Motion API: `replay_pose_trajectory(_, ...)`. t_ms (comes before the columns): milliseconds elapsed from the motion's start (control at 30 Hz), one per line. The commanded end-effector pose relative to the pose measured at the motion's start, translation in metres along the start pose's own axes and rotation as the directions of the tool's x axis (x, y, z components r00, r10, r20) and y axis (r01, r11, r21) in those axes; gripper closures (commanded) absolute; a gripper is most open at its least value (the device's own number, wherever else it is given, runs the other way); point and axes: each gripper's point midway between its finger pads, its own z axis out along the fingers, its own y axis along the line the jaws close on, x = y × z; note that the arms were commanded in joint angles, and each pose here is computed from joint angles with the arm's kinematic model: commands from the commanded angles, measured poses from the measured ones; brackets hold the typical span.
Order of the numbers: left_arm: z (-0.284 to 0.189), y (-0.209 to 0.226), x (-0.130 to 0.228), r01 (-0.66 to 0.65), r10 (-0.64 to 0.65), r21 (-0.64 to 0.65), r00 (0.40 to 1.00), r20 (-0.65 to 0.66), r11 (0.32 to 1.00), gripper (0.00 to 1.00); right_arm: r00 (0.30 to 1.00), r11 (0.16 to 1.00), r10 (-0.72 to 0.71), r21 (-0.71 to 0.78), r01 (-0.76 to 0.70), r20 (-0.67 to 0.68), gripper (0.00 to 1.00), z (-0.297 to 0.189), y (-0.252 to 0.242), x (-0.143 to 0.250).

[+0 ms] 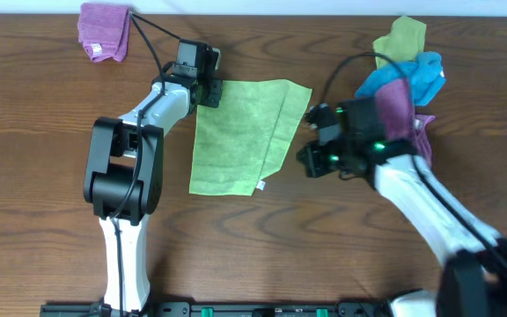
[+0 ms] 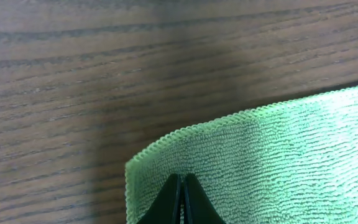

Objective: Fold the cloth
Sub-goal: 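Grasp the cloth edges with both grippers and pull to flatten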

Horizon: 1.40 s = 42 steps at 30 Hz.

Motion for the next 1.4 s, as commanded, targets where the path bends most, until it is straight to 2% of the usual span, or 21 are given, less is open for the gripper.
replay_pose_trajectory(0, 0.013, 0.015, 0.013, 0.012, -0.014, -0.044, 0.999, -0.039, 0.999, 0.94, 0.998, 0.999, 0.035, -0.039, -0.037, -0.058, 0.99, 0.024, 0.006, 0.013)
replay_pose_trajectory(333, 0.013, 0.015, 0.014, 0.013, -0.015, -0.044, 0.999, -0.043, 0.999, 0.94, 0.998, 0.996, -0.054, -0.072, 0.055, 0.009, 0.98, 0.069, 0.014, -0.003)
replay_pose_trajectory(967, 0.012, 0.026, 0.022, 0.016, -0.021, -0.074, 0.997, -0.073, 0.997, 0.94, 0.996, 1.000, -0.030, -0.006, 0.029, -0.088, 0.99, 0.097, -0.004, 0.024)
replay_pose_trajectory(1167, 0.007, 0.064, 0.035, -0.009, -0.009, -0.146, 0.993, -0.122, 0.989, 0.94, 0.978, 0.996, 0.044, 0.085, -0.027, -0.204, 0.99, 0.088, -0.023, 0.049)
replay_pose_trajectory(1367, 0.003, 0.090, 0.037, 0.029, -0.049, -0.172, 0.992, -0.117, 0.985, 0.95, 0.972, 0.992, 0.003, 0.121, 0.026, -0.233, 0.99, 0.069, -0.031, 0.027)
